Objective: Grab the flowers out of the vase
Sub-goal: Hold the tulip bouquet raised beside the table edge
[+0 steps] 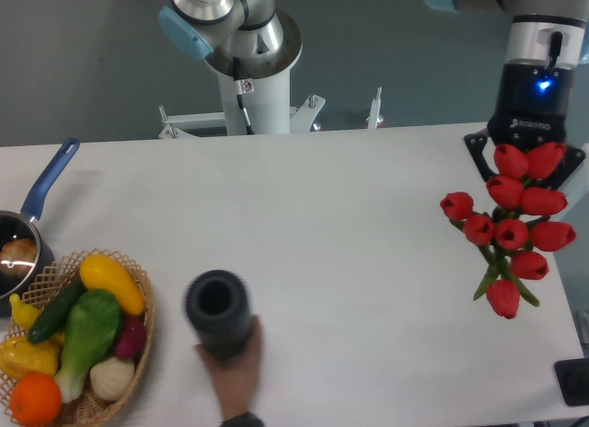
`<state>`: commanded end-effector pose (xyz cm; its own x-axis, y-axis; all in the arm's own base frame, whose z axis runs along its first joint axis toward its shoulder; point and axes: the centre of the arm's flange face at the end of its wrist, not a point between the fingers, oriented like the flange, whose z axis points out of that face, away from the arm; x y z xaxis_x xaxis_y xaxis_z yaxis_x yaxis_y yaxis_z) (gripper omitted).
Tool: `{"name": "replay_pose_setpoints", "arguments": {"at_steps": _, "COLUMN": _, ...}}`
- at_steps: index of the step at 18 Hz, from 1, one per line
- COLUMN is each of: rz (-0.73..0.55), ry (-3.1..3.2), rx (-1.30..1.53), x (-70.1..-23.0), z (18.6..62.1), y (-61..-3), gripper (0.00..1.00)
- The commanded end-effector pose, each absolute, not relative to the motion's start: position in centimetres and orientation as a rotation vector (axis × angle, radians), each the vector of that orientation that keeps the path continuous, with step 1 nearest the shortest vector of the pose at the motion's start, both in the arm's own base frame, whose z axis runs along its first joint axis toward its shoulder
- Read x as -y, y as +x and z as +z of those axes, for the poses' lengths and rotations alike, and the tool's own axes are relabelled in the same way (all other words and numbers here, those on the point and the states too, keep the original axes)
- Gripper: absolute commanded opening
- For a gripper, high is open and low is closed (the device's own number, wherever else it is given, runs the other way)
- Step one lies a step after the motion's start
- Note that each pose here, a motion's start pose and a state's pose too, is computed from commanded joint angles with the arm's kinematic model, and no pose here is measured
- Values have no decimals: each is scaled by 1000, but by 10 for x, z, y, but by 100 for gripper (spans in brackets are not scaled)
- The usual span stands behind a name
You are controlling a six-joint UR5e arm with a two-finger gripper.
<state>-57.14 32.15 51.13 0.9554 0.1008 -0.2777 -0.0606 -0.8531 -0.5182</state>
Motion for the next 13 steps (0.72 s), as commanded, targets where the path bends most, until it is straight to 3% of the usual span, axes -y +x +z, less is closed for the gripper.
{"name": "replay_pose_setpoints", "arguments": {"at_steps": 3, "rz": 423, "ry": -2785, "rx": -154, "x": -307, "z": 511, "y": -572, "gripper": 0}}
{"name": "replay_pose_setpoints", "arguments": {"at_steps": 13, "rz": 400, "ry": -2887, "rx": -166, "x": -298, "z": 501, "y": -562, "gripper": 0}}
